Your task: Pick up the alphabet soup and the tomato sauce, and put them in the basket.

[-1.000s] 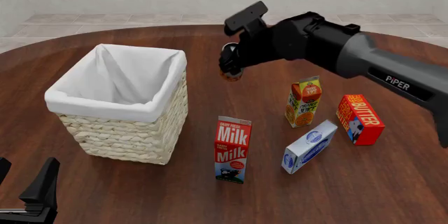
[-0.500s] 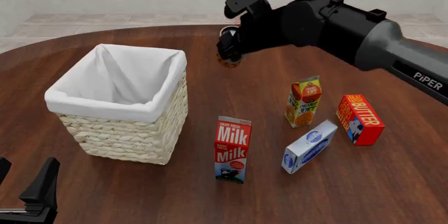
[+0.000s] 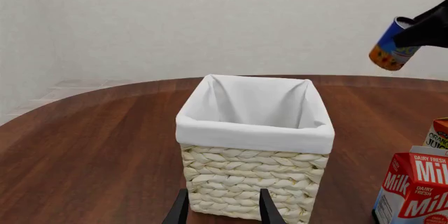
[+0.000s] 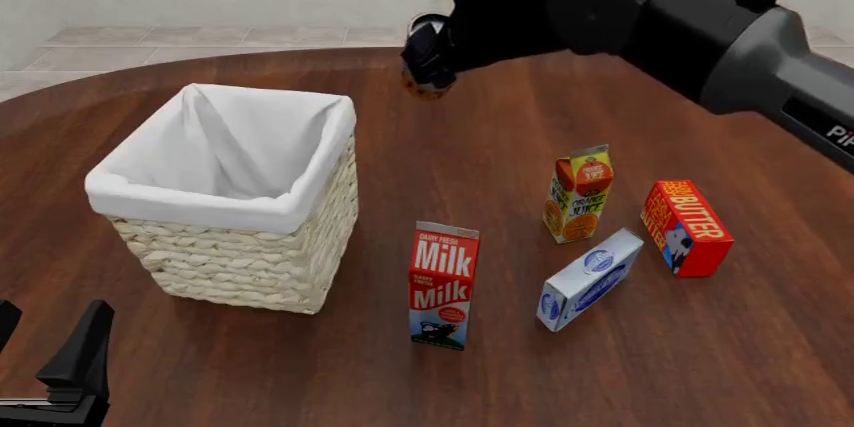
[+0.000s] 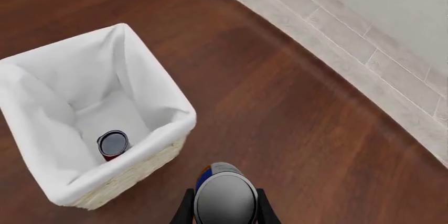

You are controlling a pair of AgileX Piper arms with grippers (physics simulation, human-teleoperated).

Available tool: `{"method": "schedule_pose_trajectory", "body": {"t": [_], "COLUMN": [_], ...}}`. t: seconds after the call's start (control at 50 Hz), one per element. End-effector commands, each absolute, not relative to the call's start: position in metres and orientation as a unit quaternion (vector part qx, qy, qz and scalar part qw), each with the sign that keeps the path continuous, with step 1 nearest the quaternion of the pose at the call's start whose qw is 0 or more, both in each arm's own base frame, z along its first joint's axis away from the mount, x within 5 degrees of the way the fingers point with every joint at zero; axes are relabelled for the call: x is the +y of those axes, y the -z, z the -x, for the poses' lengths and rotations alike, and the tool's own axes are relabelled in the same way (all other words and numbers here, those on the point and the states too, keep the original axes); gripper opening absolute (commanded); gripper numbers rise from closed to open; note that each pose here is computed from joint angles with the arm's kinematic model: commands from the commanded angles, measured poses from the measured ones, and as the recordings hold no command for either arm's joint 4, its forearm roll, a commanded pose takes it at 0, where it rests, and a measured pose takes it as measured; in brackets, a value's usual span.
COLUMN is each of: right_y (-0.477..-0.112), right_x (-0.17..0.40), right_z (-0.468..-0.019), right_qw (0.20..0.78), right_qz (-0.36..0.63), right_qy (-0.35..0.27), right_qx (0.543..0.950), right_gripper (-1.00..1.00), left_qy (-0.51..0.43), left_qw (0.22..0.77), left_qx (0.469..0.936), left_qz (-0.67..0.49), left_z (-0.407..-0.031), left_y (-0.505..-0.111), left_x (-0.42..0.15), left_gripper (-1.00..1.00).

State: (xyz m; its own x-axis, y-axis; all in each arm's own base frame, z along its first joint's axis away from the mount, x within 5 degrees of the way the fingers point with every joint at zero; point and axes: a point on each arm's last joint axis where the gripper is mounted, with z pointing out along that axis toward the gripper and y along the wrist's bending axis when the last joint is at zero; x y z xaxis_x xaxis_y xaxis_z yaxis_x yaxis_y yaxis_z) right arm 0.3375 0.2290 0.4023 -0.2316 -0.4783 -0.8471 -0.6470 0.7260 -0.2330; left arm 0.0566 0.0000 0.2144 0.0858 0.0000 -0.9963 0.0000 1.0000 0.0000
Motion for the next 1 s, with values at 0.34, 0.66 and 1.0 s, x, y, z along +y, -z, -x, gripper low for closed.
{"method": "schedule_pose_trajectory", "body": {"t": [0.34, 0.66, 1.0], "right_y": [-0.427, -0.425, -0.423], "right_x": [0.251, 0.271, 0.288], "right_z": [-0.322, -0.316, -0.308], "right_qw": [0.524, 0.523, 0.521], "right_qz": [0.379, 0.394, 0.407], "right_qy": [-0.104, -0.119, -0.131], "right_qx": [0.756, 0.747, 0.739], "right_gripper": [-1.00, -1.00, -1.00], "left_qy": [0.000, 0.000, 0.000], "left_qw": [0.737, 0.737, 0.737], "left_qx": [0.676, 0.676, 0.676], "left_qz": [0.000, 0.000, 0.000], "left_z": [-0.057, -0.057, -0.057], "left_y": [-0.214, -0.214, -0.214], "left_x": [0.000, 0.000, 0.000], "left_gripper": [1.00, 1.00, 1.00]}}
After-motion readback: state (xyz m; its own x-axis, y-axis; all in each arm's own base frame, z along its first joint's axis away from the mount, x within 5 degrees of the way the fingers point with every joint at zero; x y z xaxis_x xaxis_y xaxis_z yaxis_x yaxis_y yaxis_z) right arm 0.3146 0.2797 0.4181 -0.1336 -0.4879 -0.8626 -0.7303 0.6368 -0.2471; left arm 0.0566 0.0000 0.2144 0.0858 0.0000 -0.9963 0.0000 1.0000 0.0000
